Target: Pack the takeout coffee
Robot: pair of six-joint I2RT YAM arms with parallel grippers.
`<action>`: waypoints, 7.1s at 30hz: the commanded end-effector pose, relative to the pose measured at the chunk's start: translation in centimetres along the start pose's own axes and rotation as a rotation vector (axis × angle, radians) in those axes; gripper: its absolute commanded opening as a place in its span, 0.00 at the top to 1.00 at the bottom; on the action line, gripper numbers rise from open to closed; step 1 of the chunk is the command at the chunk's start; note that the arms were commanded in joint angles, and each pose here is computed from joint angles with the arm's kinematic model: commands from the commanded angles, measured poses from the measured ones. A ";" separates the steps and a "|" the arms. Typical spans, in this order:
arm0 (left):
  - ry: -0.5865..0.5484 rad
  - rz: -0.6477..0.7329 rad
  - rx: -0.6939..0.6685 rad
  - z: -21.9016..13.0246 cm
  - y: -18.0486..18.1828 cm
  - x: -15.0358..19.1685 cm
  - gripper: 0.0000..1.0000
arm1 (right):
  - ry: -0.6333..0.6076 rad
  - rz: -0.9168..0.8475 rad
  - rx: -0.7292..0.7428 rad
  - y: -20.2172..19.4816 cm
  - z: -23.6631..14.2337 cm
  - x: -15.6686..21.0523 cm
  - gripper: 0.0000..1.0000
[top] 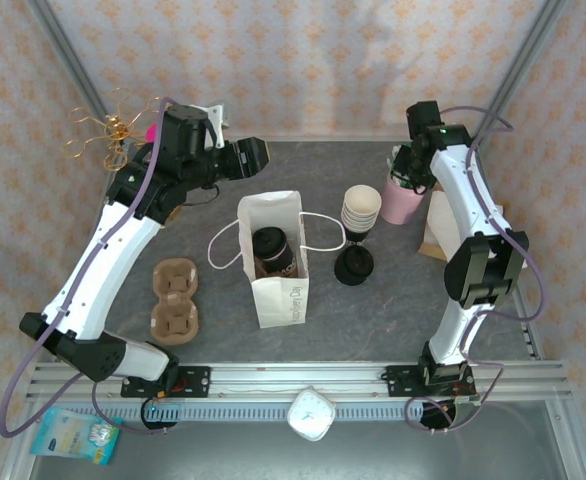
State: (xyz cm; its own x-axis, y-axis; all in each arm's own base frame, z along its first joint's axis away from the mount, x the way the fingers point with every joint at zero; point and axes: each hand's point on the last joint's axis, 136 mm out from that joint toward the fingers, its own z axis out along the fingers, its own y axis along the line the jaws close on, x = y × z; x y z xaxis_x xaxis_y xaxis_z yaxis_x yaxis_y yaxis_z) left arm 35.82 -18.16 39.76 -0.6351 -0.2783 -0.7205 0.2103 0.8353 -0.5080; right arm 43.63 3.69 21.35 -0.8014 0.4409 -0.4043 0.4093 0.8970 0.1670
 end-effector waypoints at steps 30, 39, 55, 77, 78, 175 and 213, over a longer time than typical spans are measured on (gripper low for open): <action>-0.172 0.068 -0.006 -3.5 2.1 4.2 0.32 | -0.375 -0.083 -0.446 1.8 -21.7 2.0 1.00; -0.217 0.061 0.021 -7.0 2.8 6.2 0.30 | -0.335 -0.291 -0.866 9.0 -33.1 9.7 1.00; -0.255 0.058 -0.066 -9.0 5.2 7.2 0.28 | -0.062 -0.525 -1.111 12.9 -33.4 20.0 1.00; -0.209 0.111 0.032 -6.8 2.2 6.3 0.28 | -0.283 -0.270 -0.635 11.0 -24.7 9.4 0.36; -0.210 0.123 0.044 -6.7 1.9 6.2 0.27 | -0.305 -0.198 -0.578 8.9 -23.2 7.7 0.36; -0.199 0.383 0.125 -4.7 -2.1 4.2 0.22 | -0.455 0.499 -0.654 -11.0 -18.0 0.4 1.00; -0.182 0.904 0.313 3.9 -19.4 5.9 0.20 | -0.259 -0.015 -1.084 5.6 -31.1 6.3 1.00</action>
State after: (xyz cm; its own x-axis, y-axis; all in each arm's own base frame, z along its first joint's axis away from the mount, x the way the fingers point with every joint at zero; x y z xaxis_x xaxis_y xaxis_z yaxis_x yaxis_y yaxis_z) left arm 31.44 -39.56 41.35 -0.0472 0.3432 -0.9381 0.7789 0.6006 0.1805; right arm 28.16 11.80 46.19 -0.6385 0.5612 -0.5267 -0.2272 0.5164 0.8257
